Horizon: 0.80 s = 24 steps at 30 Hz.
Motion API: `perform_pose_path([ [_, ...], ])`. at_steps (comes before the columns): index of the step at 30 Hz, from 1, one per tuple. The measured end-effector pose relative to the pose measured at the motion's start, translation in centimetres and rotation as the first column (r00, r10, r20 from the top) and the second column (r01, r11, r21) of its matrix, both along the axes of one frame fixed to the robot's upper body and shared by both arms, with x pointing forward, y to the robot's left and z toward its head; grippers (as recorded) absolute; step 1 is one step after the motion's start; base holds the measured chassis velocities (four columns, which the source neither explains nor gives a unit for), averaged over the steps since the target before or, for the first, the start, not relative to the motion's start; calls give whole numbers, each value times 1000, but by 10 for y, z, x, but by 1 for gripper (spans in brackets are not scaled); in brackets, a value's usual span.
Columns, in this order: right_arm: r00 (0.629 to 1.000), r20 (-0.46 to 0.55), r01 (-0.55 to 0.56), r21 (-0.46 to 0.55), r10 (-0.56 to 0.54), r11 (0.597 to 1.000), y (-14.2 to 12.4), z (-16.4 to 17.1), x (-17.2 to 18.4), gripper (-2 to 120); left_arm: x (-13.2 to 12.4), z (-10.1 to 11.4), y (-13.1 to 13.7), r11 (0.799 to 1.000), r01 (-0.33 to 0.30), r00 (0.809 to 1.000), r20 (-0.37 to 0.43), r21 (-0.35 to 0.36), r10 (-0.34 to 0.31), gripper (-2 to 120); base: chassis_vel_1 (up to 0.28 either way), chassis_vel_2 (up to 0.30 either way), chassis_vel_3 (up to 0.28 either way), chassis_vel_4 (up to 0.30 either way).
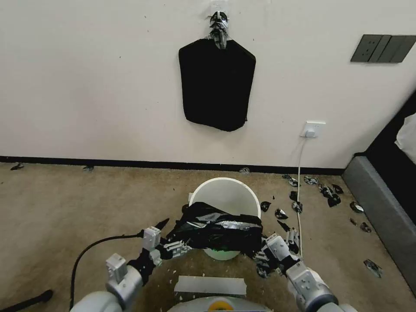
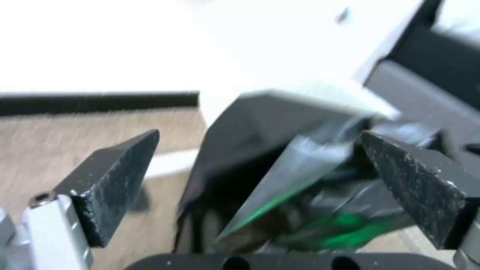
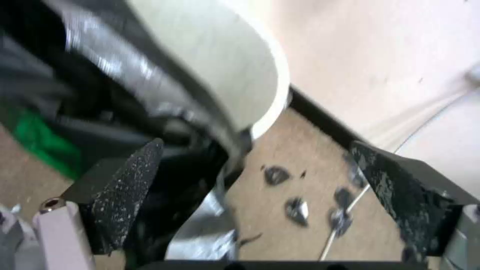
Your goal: Place a trash bag onto the trash bin.
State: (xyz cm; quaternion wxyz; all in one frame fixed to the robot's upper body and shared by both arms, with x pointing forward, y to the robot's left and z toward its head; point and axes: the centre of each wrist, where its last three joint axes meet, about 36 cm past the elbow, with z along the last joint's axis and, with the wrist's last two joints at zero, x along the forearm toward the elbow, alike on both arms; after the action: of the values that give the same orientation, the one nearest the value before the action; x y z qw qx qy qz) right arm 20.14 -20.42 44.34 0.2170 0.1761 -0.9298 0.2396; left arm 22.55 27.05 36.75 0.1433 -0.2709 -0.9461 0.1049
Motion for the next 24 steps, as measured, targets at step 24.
perform_pose_path([
  [24, 933, -22, -360, -54, 359, 931, 3, -5, 208, 100, 19, 24, -12, 872, -479, 829, 379, 104, 411, 100, 0, 0, 0, 0],
])
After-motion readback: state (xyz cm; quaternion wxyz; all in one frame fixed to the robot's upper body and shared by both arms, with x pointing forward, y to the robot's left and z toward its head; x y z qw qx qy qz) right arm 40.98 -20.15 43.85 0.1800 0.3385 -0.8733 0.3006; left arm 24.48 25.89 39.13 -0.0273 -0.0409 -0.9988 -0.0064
